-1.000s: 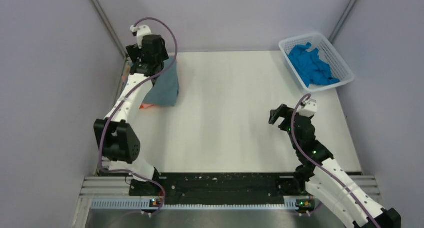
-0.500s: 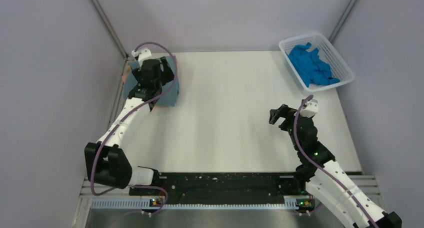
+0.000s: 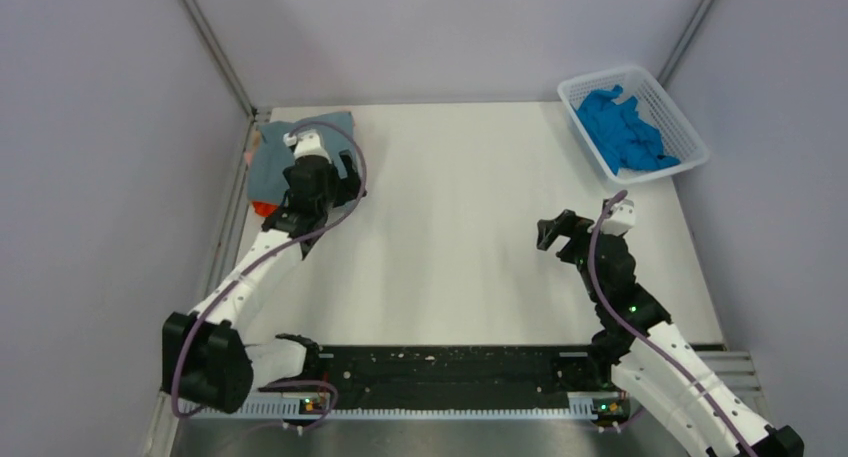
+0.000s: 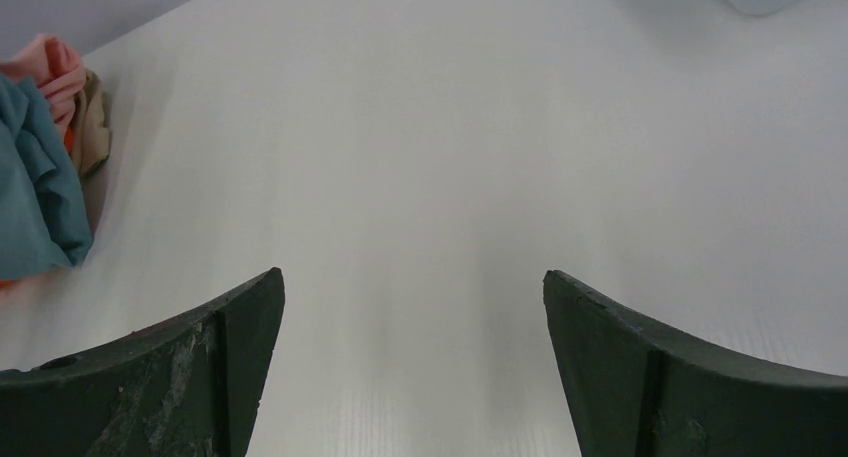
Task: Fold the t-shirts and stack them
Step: Put the neatly folded tshirt into the corner of the board with the left arm
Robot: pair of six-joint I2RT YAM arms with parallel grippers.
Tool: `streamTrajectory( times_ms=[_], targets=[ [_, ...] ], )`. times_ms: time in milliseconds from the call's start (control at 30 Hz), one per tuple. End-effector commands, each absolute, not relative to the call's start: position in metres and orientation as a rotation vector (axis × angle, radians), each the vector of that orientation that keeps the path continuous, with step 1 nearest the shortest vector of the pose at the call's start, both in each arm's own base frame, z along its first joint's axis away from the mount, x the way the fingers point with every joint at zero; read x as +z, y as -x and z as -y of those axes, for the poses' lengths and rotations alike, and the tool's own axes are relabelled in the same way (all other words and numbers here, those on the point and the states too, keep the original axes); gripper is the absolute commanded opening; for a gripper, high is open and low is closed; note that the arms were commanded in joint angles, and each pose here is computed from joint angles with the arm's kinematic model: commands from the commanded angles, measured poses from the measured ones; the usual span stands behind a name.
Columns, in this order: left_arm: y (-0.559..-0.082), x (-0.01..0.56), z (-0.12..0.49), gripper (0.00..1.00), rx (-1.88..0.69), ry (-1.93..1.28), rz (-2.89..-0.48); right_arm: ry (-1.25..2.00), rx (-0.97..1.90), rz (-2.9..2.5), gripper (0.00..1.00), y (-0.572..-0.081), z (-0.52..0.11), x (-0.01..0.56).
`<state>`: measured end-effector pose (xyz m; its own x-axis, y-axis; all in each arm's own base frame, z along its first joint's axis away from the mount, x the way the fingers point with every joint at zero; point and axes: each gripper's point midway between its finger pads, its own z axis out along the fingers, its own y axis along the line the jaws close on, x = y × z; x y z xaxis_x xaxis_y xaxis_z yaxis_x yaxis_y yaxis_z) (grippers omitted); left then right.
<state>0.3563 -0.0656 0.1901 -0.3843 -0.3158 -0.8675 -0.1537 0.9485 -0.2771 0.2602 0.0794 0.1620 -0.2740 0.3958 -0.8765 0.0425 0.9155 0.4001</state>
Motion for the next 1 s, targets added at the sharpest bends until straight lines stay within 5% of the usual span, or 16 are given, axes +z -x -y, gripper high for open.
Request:
streamTrajectory(
  times_ms=[0, 333, 700, 967],
  targets=[
    [-0.403, 0.209, 0.084, 0.99, -0.09, 0.159, -2.012, -0.322, 0.38, -1.807, 0.99, -0.26, -0.083, 0.169],
    [-0.455, 0.143, 0.05, 0.99, 0.791, 0.153, -2.341, -0.325, 0.343, -1.801, 0.99, -0.262, -0.077, 0.166],
    [-0.474, 0.117, 0.052, 0.97, 0.97, 0.203, -2.312, -0.332, 0.331, -1.788, 0.99, -0.263, -0.075, 0.166],
    [-0.48, 0.102, 0.05, 0.83, 1.049, 0.197, -2.316, -0.329, 0.331, -1.79, 0.99, -0.263, -0.075, 0.165]
  ],
)
